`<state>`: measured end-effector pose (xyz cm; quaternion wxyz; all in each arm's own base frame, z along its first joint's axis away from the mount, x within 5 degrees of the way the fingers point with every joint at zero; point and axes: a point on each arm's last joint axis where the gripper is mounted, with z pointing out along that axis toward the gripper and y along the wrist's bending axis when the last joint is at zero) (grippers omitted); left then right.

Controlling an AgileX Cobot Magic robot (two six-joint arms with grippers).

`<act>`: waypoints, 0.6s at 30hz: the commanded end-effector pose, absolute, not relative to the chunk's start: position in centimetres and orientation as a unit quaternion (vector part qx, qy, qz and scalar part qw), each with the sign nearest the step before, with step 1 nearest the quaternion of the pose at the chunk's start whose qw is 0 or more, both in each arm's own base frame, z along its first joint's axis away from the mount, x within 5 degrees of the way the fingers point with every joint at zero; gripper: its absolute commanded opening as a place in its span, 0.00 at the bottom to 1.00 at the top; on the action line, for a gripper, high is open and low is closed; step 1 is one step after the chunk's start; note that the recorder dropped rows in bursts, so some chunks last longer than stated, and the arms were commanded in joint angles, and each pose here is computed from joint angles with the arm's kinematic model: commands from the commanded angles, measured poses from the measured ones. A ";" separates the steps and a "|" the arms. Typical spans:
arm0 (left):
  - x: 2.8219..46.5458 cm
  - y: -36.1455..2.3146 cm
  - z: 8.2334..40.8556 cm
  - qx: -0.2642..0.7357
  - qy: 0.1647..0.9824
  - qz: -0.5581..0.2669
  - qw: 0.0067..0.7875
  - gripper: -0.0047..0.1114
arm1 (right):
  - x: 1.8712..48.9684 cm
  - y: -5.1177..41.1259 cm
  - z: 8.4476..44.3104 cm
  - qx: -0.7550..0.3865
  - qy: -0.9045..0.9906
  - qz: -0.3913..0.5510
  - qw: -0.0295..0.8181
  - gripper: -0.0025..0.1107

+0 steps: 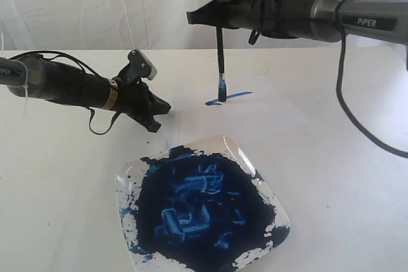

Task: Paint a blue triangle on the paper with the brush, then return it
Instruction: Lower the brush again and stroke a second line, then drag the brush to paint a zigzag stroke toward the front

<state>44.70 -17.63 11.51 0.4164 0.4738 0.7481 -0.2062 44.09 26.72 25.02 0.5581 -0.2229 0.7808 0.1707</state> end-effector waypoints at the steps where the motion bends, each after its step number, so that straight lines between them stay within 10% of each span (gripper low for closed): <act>1: 44.8 -17.6 11.7 0.473 0.748 -0.206 0.418 0.04 | 44.0 26.4 25.5 -0.210 0.783 0.165 0.562 0.02; 18: 44.8 -17.6 11.7 0.473 0.748 -0.206 0.418 0.04 | 44.1 27.5 25.0 -0.219 0.776 0.218 0.550 0.02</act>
